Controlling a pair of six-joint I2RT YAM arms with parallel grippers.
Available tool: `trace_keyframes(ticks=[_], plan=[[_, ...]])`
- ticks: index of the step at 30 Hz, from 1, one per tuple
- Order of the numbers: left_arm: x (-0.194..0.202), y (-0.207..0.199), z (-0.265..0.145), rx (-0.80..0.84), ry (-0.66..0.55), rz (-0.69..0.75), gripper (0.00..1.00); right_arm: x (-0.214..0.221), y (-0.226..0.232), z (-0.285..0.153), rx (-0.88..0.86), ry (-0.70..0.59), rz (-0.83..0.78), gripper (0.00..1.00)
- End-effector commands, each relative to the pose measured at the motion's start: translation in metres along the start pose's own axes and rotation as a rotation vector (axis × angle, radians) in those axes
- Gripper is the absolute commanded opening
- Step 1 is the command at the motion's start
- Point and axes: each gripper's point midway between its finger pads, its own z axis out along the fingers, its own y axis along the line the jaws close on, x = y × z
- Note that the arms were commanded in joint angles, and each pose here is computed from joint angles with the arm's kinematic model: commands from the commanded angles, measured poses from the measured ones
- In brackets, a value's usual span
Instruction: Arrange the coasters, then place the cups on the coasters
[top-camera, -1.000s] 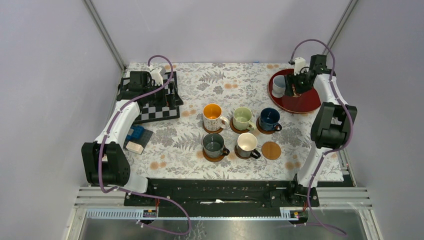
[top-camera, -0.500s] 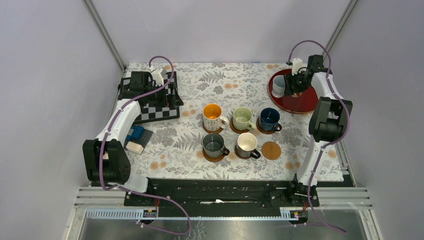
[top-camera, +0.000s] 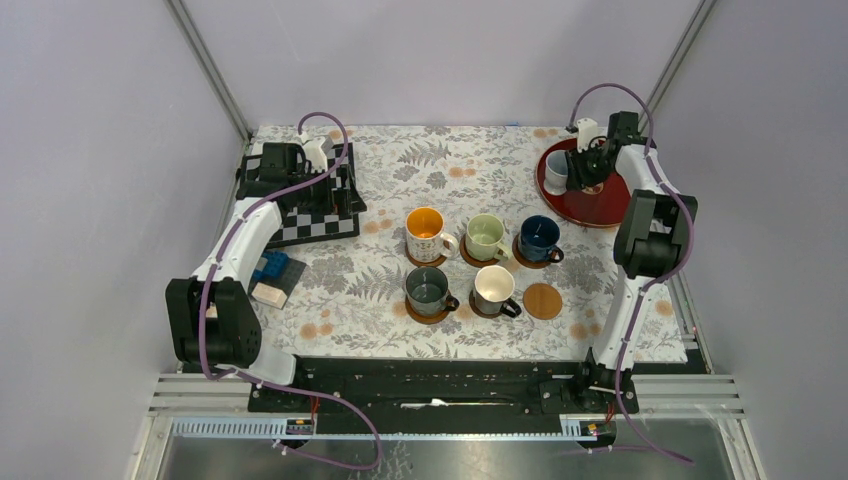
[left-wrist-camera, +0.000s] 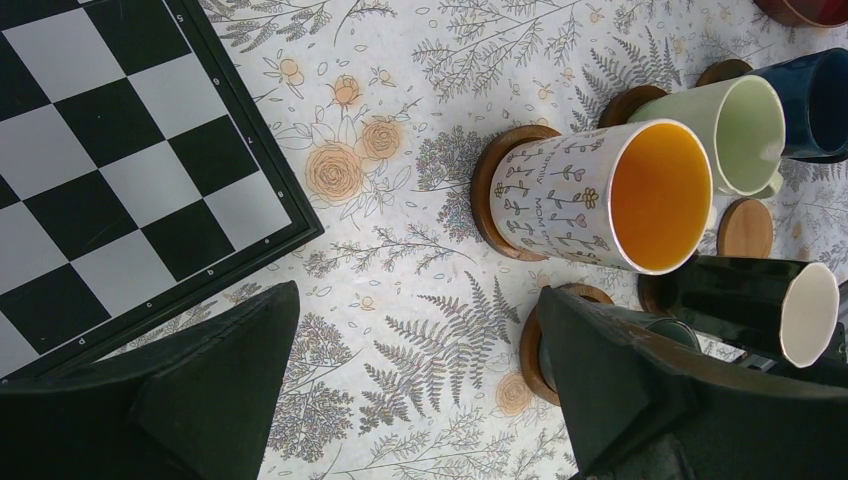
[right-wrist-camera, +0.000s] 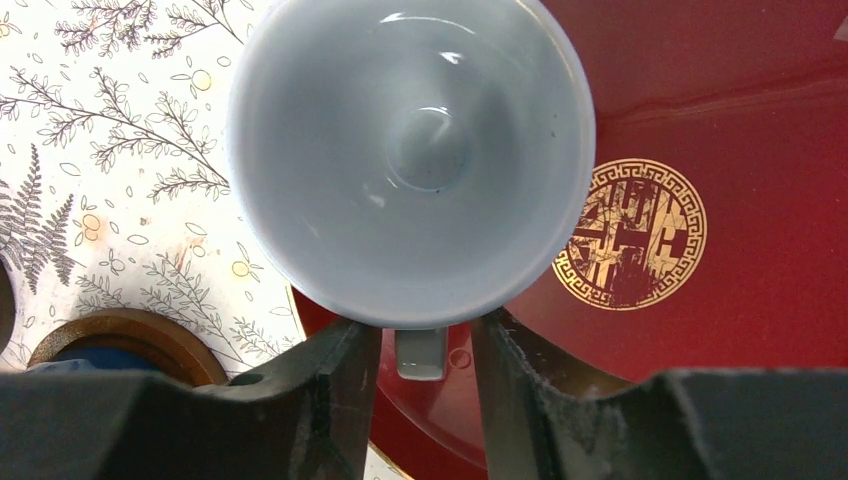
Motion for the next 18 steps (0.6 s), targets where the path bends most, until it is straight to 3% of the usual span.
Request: trace_keyframes(ticks=[1,7,11,18], plan=[[-0.015,-0.001,-0.003,-0.009,-0.04,0.042,0.99,-0.022,-0.002,0.0,0.002,-0.055,-0.055,0.42],[-0.014,-0.001,-0.002,-0.01,-0.038,0.041,0.99,-0.025,-0.001,-0.005,0.002,-0.061,-0.07,0.22],[-0.013,-0.001,-0.002,-0.008,-0.036,0.041,0.99,-0.034,0.003,-0.018,0.002,-0.089,-0.081,0.02],[-0.007,0.005,0.007,-0.006,-0.008,0.037,0.99,-0.059,0.007,-0.059,0.013,-0.191,-0.075,0.0]])
